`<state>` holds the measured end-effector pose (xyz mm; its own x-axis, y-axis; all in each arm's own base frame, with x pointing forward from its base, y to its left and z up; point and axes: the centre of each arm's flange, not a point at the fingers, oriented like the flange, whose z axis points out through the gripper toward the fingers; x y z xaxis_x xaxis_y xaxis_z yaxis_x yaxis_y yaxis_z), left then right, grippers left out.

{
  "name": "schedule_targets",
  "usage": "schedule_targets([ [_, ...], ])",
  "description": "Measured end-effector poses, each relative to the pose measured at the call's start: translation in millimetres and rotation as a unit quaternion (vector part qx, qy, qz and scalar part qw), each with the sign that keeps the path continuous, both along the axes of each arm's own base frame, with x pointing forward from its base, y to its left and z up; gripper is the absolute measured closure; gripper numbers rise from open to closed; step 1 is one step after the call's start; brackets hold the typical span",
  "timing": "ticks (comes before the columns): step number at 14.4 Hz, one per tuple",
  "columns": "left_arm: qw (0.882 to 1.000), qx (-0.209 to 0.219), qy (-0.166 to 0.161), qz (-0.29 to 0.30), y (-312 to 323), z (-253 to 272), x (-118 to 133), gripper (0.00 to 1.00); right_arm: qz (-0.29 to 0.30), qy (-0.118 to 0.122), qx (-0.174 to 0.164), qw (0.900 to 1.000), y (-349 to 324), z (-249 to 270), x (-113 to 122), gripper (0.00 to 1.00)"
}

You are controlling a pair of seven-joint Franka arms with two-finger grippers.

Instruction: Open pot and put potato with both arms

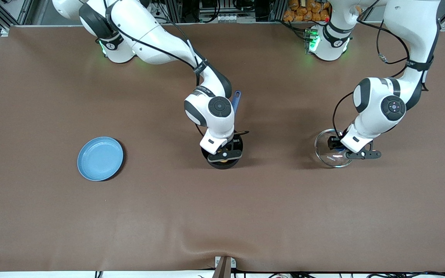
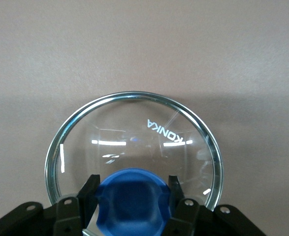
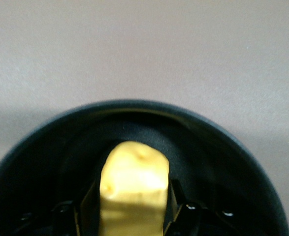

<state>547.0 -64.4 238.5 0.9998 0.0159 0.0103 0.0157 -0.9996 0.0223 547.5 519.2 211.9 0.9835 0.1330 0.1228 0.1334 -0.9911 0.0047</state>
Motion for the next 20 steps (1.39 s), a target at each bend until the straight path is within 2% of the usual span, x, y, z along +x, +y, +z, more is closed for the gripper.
schedule_targets([
  [1,1.0,0.0,0.001,0.0,-0.2,-3.3,-0.1,0.39,-0.002,-0.003,0.002,1.0,-1.0,5.2,4.0,0.29],
  [2,1.0,0.0,0.001,0.0,-0.4,-5.2,-0.1,0.39,-0.005,-0.004,0.002,1.0,-3.0,10.4,7.6,0.25],
  [3,1.0,0.0,0.001,0.0,-0.5,-5.6,0.0,0.34,-0.008,-0.001,-0.001,1.0,-5.3,15.5,9.5,0.15],
  [4,1.0,0.0,-0.001,0.0,-0.6,-4.5,1.0,0.24,-0.01,0.001,-0.004,1.0,-7.0,21.0,10.5,0.07],
  [5,1.0,0.0,-0.004,0.0,-0.3,-2.1,2.7,0.15,-0.012,0.003,-0.006,1.0,-8.0,28.3,11.7,0.03],
  [7,1.0,-0.002,-0.017,0.008,7.7,11.0,8.6,0.0,-0.021,0.011,-0.011,1.0,-13.6,49.0,15.0,0.0],
  [10,0.999,-0.006,-0.047,0.02,20.4,63.9,18.4,0.0,-0.044,0.031,0.002,0.999,-33.3,105.5,25.9,0.0],
  [12,0.999,-0.009,-0.048,0.017,19.0,118.2,21.7,0.0,-0.051,0.049,0.018,0.997,-56.3,158.9,33.3,0.0],
  [14,0.999,-0.012,-0.04,0.015,17.7,181.5,23.1,0.0,-0.06,0.06,0.02,0.996,-93.9,216.4,41.1,0.0],
  [17,1.0,-0.012,-0.012,0.013,15.8,266.1,20.2,0.0,-0.082,0.056,0.019,0.995,-152.2,290.6,46.4,0.0],
  [20,1.0,-0.013,-0.004,0.01,14.0,314.2,19.8,0.0,-0.106,0.061,0.014,0.992,-200.2,339.7,42.6,0.0],
])
